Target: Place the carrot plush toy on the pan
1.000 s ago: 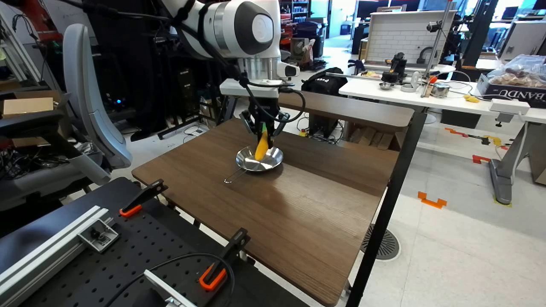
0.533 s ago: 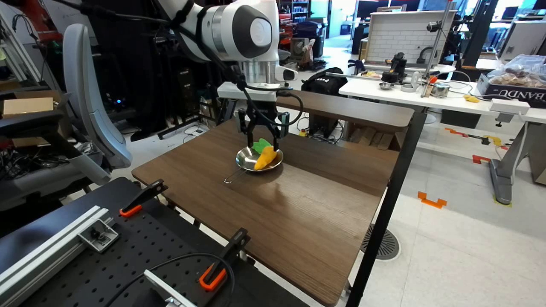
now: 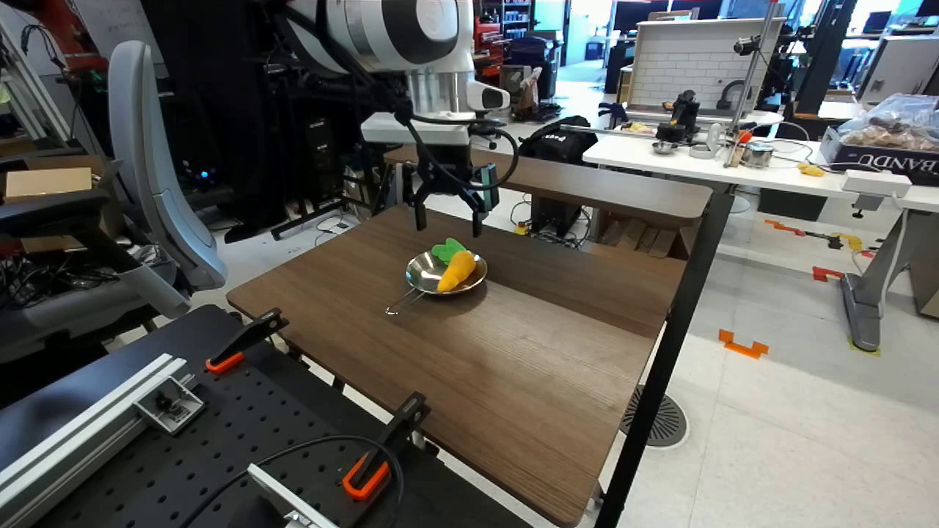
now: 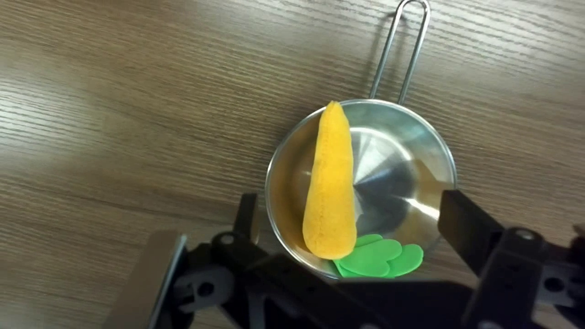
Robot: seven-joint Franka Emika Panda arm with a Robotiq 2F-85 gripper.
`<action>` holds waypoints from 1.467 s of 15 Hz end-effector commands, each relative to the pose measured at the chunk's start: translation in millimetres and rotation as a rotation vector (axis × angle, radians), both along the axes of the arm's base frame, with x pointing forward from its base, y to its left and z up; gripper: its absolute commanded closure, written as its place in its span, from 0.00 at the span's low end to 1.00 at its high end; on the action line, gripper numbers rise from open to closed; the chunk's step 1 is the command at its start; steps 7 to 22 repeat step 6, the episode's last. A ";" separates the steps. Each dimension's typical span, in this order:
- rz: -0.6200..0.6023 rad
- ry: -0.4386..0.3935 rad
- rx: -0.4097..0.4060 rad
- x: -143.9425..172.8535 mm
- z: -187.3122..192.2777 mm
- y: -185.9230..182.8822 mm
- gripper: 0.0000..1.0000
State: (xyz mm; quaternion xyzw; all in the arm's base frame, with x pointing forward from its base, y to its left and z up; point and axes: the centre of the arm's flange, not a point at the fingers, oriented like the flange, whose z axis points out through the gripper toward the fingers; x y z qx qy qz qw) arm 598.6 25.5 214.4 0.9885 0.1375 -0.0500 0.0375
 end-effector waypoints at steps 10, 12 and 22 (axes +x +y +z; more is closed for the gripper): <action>-0.034 -0.025 -0.006 -48.5 71.8 -2.4 0.00; -0.034 -0.025 -0.006 -48.5 71.8 -2.4 0.00; -0.034 -0.025 -0.006 -48.5 71.8 -2.4 0.00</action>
